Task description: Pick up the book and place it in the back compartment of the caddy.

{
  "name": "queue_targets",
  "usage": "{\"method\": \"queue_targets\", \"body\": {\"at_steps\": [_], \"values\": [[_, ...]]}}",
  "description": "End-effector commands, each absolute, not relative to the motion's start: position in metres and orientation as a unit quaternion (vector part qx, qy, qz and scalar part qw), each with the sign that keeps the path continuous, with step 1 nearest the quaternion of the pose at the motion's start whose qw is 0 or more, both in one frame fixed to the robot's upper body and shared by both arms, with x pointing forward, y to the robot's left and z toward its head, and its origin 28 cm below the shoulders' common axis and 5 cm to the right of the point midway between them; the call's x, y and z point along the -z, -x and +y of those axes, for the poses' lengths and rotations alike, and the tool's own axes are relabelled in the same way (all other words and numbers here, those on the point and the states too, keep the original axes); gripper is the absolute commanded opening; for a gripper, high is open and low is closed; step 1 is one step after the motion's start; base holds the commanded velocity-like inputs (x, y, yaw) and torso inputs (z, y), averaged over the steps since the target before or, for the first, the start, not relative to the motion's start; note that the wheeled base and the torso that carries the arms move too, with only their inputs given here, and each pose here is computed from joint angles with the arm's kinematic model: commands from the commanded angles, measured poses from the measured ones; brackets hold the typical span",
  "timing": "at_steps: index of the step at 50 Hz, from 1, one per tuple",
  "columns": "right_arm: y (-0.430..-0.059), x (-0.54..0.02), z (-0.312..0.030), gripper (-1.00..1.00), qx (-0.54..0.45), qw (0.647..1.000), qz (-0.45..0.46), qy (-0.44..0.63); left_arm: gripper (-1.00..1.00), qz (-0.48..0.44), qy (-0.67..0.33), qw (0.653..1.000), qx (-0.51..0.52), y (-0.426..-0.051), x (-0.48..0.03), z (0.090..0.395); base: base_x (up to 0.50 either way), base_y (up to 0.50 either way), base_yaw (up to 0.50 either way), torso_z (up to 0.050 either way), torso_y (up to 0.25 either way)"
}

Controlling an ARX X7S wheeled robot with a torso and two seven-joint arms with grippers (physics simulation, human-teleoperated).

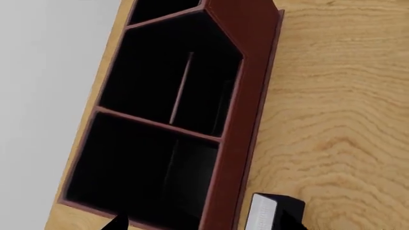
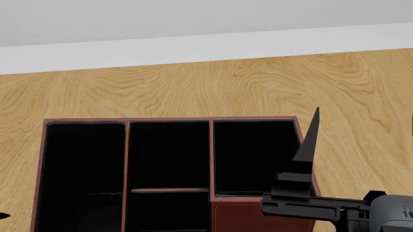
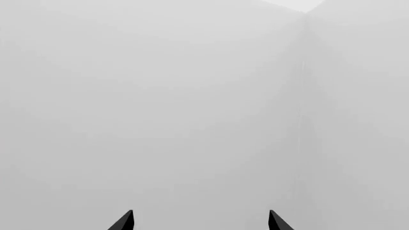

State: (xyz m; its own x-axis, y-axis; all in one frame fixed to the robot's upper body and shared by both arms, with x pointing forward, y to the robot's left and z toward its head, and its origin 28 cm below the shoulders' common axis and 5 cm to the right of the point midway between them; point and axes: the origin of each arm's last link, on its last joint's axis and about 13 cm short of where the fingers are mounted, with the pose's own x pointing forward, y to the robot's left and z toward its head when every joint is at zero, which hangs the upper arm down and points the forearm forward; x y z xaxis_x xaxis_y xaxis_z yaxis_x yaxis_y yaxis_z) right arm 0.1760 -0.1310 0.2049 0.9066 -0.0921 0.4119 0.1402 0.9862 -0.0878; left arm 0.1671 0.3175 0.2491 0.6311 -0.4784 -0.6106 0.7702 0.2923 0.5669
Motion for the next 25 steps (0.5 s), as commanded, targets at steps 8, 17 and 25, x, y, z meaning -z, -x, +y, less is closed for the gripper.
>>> {"method": "queue_targets", "body": {"at_steps": [8, 17, 25], "values": [[-0.176, -0.204, -0.130, 1.00, 0.059, 0.975, -0.207, 0.057, 1.00, 0.175, -0.439, 0.783, 0.406, -0.162, -0.236, 0.318, 0.00, 0.00, 0.00, 0.000, 0.000], [-0.177, -0.204, -0.130, 1.00, 0.058, 0.975, -0.206, 0.058, 1.00, 0.185, -0.432, 0.783, 0.407, -0.165, -0.228, 0.320, 0.00, 0.00, 0.00, 0.000, 0.000], [-0.178, -0.204, -0.129, 1.00, 0.057, 0.975, -0.205, 0.059, 1.00, 0.189, -0.422, 0.784, 0.413, -0.171, -0.217, 0.320, 0.00, 0.00, 0.00, 0.000, 0.000]]}}
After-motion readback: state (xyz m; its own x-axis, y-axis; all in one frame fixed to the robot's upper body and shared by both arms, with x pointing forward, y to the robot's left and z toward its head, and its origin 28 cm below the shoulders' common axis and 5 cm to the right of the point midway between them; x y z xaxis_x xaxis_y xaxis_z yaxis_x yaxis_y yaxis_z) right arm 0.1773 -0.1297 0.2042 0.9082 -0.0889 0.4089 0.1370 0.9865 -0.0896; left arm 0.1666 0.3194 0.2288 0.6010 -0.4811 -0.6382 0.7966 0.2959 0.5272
